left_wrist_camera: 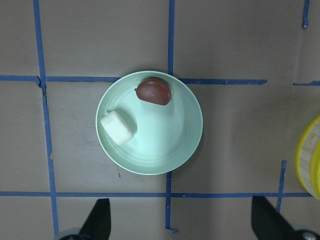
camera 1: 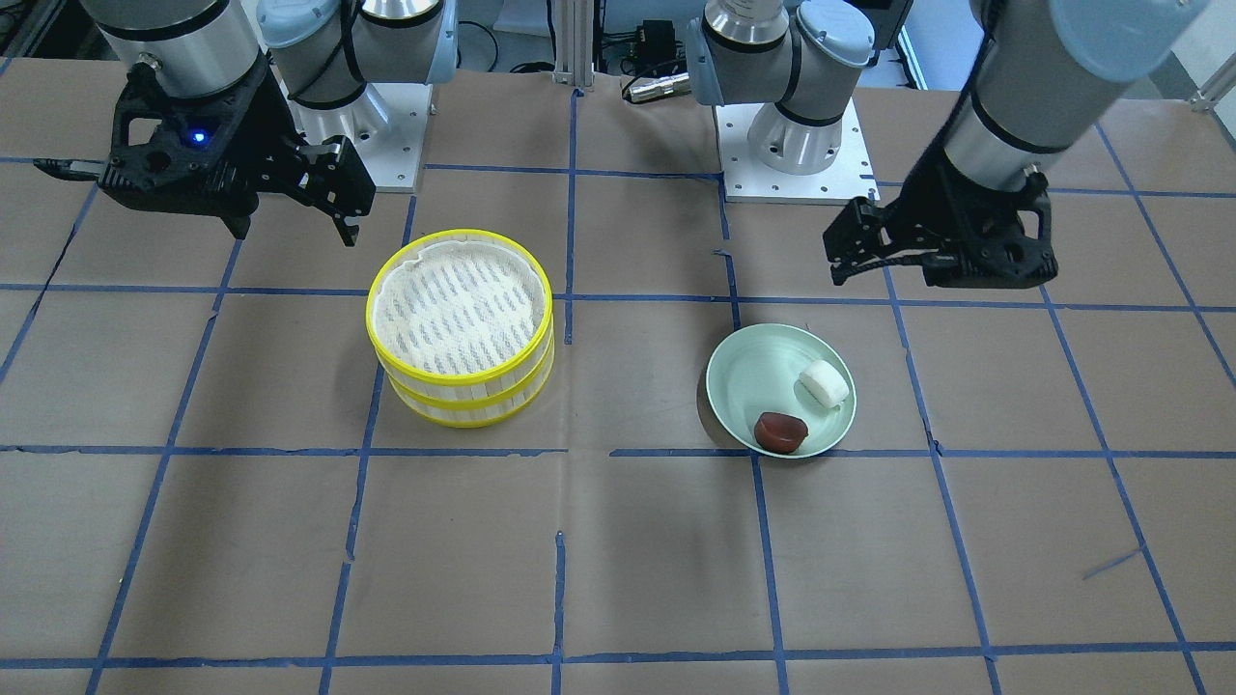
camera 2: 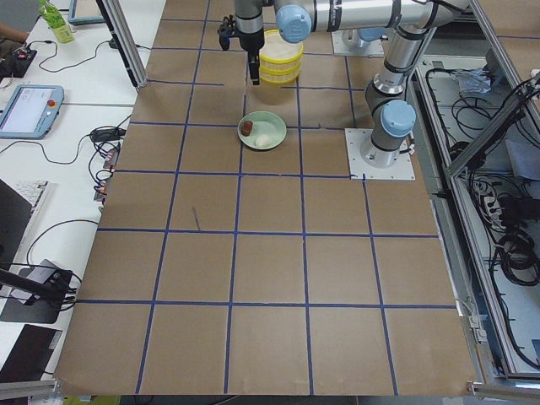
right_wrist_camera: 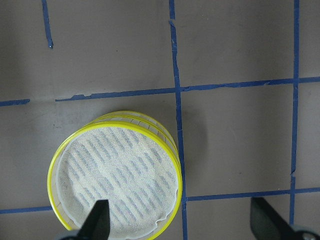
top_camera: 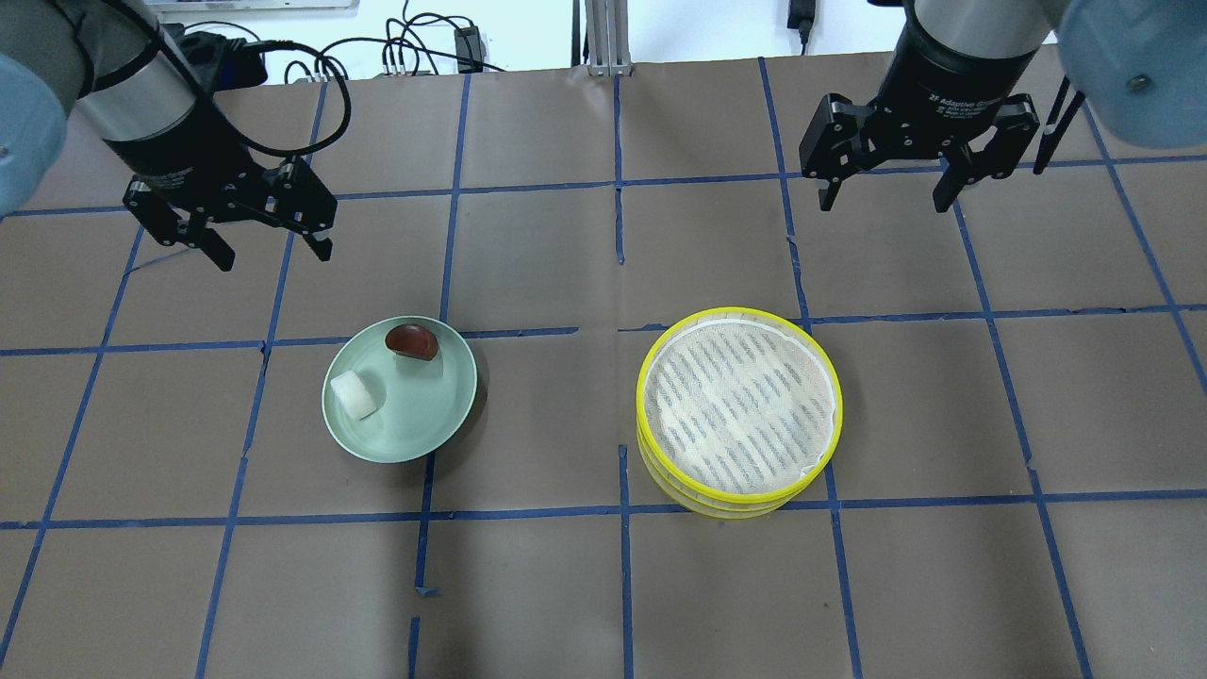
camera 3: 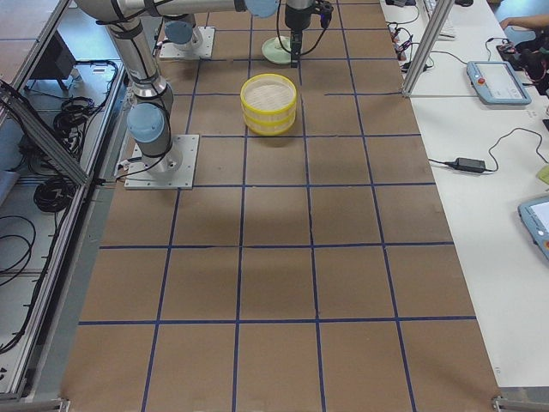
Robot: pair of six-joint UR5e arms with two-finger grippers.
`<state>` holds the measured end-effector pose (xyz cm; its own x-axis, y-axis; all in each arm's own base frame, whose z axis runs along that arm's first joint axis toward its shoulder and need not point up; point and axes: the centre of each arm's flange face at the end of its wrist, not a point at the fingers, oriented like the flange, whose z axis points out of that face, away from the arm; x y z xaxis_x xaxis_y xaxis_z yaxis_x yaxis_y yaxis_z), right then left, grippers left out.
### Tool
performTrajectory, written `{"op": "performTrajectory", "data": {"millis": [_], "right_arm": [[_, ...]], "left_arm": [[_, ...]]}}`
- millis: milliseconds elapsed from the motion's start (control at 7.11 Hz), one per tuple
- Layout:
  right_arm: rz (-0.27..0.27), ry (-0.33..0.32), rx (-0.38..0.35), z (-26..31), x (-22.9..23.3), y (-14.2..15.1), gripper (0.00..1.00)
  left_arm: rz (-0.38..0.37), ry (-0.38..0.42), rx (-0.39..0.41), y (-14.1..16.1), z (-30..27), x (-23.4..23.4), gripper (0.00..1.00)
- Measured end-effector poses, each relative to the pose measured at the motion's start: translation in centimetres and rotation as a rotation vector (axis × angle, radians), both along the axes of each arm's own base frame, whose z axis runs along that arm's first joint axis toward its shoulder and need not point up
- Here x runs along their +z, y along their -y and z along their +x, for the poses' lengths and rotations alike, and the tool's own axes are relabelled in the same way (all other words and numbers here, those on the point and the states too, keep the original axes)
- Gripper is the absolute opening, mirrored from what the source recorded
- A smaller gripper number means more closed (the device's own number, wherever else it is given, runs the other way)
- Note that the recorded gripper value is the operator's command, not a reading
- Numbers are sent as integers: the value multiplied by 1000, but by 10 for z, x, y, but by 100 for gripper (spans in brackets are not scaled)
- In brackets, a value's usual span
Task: Place buns in different layers of steamer
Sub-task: 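Move the left gripper down toward the white bun in the green bowl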
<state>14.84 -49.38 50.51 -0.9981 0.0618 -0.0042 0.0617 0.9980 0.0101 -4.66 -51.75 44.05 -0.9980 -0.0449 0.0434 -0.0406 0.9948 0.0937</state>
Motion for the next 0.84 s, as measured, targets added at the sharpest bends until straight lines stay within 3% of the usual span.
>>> {"op": "performTrajectory", "data": {"millis": [281, 844], "right_arm": [[2, 1, 9, 0, 0, 0, 100], [1, 1, 18, 2, 0, -1, 100]], "left_arm": [[-2, -5, 18, 20, 42, -57, 100], [110, -16, 119, 24, 50, -171, 100]]}}
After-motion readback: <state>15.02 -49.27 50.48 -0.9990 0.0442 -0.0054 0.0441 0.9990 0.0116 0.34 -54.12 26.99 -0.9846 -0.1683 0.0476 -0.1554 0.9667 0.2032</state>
